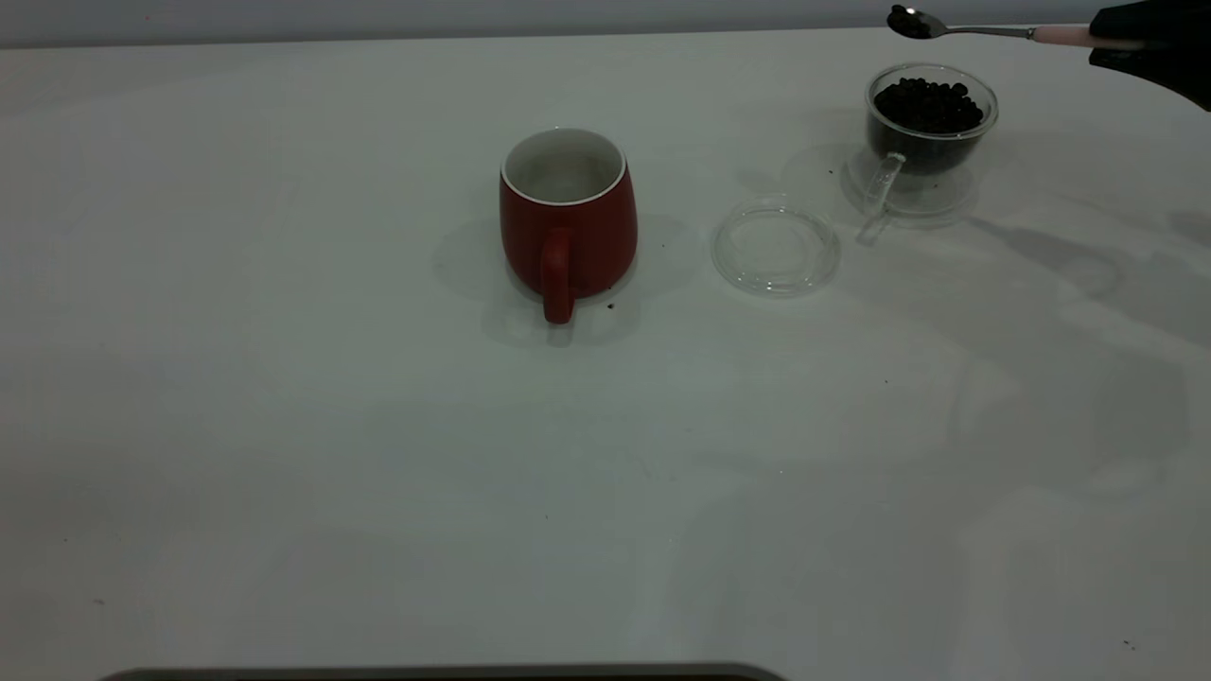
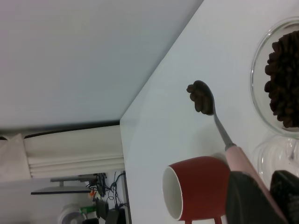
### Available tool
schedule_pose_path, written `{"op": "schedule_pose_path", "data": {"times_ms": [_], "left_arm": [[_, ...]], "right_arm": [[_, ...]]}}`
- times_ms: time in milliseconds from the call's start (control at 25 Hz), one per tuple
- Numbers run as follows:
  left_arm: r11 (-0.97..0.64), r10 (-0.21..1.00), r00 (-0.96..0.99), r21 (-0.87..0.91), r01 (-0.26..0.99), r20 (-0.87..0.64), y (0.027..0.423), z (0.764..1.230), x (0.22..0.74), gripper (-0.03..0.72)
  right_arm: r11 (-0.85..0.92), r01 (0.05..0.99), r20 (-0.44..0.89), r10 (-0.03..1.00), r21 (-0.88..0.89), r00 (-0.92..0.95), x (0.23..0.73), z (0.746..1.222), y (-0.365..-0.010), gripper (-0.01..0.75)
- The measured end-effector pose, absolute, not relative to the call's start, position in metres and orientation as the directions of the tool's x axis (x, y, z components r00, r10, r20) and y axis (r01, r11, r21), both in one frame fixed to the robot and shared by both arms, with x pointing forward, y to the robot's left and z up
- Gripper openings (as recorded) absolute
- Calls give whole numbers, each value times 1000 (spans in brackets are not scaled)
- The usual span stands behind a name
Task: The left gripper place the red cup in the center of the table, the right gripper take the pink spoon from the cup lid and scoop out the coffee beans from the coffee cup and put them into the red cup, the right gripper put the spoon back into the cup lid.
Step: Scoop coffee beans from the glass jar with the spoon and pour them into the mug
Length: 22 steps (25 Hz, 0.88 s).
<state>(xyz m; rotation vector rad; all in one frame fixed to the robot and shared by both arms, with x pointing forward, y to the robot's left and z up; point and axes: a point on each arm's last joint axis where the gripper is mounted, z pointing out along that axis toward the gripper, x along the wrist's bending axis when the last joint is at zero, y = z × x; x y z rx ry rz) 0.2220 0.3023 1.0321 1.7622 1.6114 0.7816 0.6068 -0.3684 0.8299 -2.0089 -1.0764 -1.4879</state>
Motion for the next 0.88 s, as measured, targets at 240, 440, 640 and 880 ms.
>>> {"op": "schedule_pose_path", "data": {"times_ms": [240, 440, 640, 880], "left_arm": [[-65, 997, 81, 774, 630, 17, 302, 1032, 222, 569], [-65, 997, 81, 774, 630, 17, 302, 1032, 222, 569], [-65, 997, 81, 774, 630, 17, 302, 1032, 222, 569], [-66, 997, 82, 773, 630, 18, 302, 1032, 222, 569]], "right_arm": [[-573, 812, 933, 343, 115, 109, 610, 830, -350, 114], [-517, 848, 934, 347, 114, 85, 613, 830, -322, 114], [-465, 878, 938, 343, 119, 55, 616, 831, -291, 114], [-409, 904, 942, 336, 122, 25, 615, 832, -258, 114]]}}
